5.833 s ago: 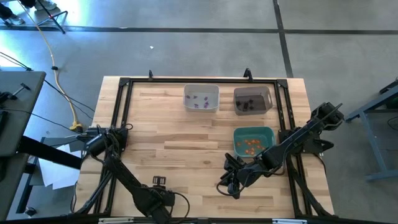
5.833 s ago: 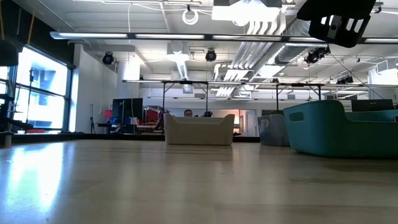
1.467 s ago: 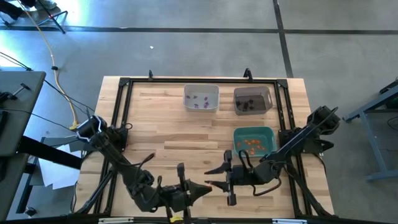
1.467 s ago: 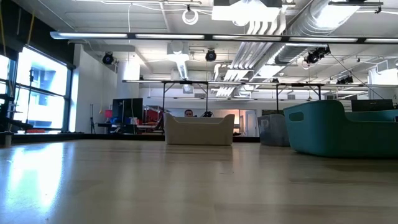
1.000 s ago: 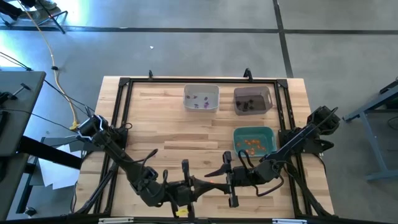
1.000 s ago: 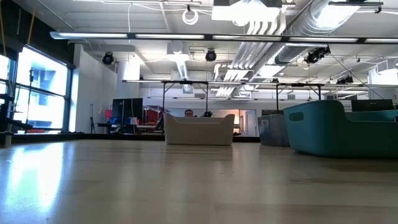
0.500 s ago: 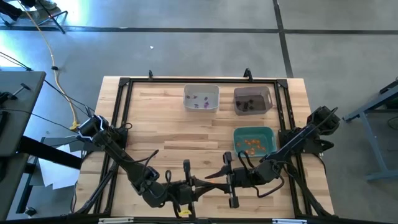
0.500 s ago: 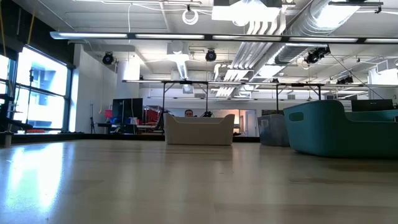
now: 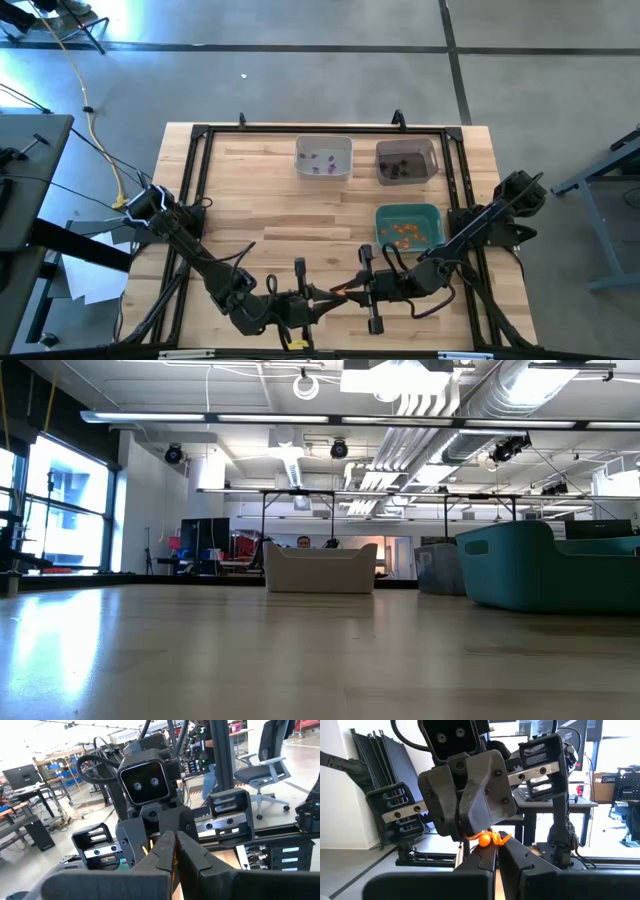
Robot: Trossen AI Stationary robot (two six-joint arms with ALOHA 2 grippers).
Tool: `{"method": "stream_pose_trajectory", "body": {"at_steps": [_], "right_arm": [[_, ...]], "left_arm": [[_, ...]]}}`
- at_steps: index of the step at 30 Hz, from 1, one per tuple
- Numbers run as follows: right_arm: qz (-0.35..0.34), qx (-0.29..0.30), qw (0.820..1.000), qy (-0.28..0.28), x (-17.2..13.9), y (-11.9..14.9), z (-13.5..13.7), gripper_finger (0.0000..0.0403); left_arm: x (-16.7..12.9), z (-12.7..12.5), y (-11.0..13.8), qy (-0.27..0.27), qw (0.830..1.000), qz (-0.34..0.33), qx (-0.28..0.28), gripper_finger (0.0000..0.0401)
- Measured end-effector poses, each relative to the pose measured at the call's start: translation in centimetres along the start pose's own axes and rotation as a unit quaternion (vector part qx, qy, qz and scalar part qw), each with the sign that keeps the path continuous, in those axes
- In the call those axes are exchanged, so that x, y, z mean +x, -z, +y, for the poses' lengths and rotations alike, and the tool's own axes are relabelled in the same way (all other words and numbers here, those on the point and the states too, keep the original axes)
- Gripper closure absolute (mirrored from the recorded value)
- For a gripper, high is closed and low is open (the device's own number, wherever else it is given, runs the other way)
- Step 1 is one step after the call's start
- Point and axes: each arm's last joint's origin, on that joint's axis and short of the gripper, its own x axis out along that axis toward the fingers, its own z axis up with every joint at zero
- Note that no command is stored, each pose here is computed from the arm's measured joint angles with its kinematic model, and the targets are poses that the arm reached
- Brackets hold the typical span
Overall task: Sort Halloween decoration
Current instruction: Put the orange spider toy into the green bin
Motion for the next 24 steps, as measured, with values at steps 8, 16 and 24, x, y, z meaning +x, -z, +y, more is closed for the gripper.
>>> {"method": "stream_pose_trajectory", "body": {"at_steps": [8,16,24], "right_arm": [[0.002,0.004,1.0,0.007,0.02,0.04,-0.07,0.0402],[0.003,0.011,1.0,0.024,0.01,0.04,-0.16,0.0403],[0.012,0.02,0.998,0.051,-0.05,0.07,-0.3,0.0403]], "left_arm": [[-0.05,0.07,0.08,-0.024,1.0,0.007,0.017,0.0355],[-0.07,0.03,0.14,-0.025,0.999,0.009,0.032,0.0286],[-0.73,-0.54,0.01,-0.024,0.995,0.009,0.101,0.0244]]}}
